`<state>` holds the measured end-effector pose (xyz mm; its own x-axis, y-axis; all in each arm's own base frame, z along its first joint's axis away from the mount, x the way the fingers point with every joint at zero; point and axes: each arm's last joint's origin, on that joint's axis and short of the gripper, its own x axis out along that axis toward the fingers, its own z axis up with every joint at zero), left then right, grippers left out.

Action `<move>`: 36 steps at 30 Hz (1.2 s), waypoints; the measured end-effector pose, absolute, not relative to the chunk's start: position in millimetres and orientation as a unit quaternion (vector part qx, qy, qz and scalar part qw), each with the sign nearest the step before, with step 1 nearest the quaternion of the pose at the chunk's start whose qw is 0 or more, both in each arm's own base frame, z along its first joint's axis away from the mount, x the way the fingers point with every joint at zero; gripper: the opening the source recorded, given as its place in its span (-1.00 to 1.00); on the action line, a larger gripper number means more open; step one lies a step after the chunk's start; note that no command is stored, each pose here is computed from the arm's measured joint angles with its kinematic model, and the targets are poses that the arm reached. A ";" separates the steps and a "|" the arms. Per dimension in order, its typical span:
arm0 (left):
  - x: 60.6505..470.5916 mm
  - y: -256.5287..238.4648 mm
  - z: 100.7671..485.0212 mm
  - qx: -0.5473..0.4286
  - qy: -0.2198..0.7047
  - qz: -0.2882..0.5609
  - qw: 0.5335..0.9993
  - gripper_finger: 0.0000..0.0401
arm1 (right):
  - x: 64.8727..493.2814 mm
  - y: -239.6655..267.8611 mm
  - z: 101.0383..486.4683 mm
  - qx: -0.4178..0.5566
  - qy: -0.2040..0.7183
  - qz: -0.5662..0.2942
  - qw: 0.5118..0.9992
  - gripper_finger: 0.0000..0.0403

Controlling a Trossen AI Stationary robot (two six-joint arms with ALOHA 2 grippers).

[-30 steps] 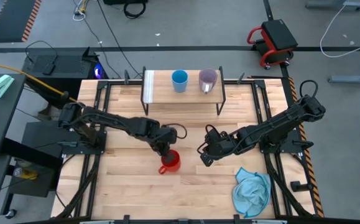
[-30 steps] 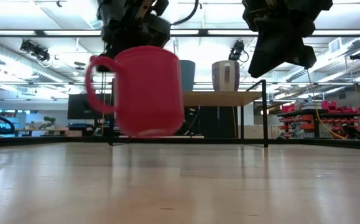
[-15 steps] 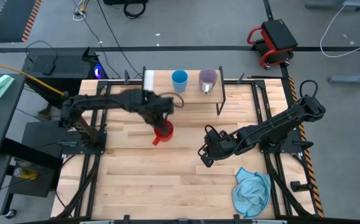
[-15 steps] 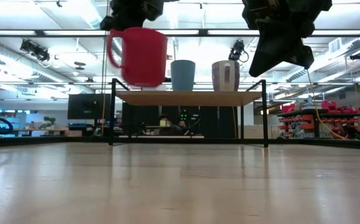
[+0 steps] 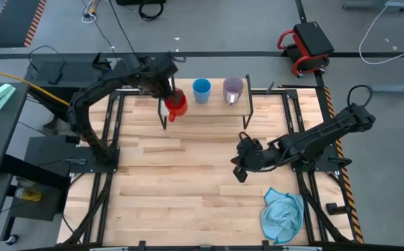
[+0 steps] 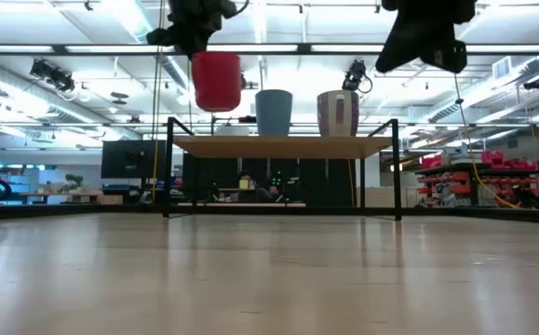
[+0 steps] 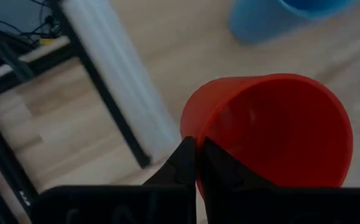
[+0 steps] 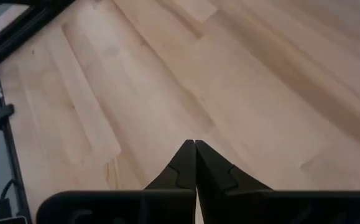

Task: Stack small to large cups/mugs on shelf
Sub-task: Put the red cup on the shelf

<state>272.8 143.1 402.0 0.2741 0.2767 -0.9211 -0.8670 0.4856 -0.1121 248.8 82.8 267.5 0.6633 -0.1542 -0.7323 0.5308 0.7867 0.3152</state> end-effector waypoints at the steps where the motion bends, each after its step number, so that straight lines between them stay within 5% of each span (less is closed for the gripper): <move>1: 269.1 149.9 402.9 -0.327 0.453 0.399 0.727 -0.95 | 246.4 81.4 270.2 0.261 0.356 -0.199 0.875 -0.98; 16: 279.8 221.3 359.0 -0.332 0.490 0.397 0.702 -0.95 | 240.7 73.1 274.4 0.267 0.347 -0.227 0.870 -0.99; 36: 272.6 225.7 363.3 -0.360 0.465 0.423 0.690 -0.94 | 240.6 73.2 274.2 0.269 0.349 -0.226 0.869 -0.99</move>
<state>272.6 225.7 363.3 0.2109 0.2485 -0.9454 -0.9175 0.3840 -0.1037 240.6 73.2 274.2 0.6544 -0.2048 -0.7278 0.5800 0.7535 0.3095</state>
